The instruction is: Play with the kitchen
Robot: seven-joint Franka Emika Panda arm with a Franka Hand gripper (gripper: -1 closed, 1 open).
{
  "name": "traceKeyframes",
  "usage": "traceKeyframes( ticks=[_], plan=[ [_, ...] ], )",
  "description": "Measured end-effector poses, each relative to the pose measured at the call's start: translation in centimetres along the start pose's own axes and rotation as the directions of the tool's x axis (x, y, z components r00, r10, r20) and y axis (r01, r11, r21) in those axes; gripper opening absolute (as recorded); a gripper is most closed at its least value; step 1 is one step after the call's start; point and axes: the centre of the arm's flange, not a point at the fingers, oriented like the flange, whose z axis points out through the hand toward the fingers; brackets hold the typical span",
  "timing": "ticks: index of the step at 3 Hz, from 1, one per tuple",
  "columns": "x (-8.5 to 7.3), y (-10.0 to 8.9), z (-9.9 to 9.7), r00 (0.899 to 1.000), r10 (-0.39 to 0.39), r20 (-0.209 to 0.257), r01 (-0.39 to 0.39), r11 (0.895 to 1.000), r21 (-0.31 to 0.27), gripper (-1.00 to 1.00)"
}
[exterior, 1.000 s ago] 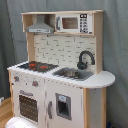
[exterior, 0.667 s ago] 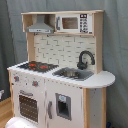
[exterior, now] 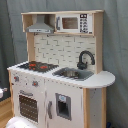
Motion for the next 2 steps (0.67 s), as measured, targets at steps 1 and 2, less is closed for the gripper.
traceKeyframes(
  ticks=[1,2],
  plan=[
    [-2.9,4.3,1.2,0.994,0.102,0.026,-0.102,0.995,0.002,1.00],
    [-4.0,7.0,3.1,0.983,0.171,0.060,-0.173,0.985,0.019,1.00]
  ],
)
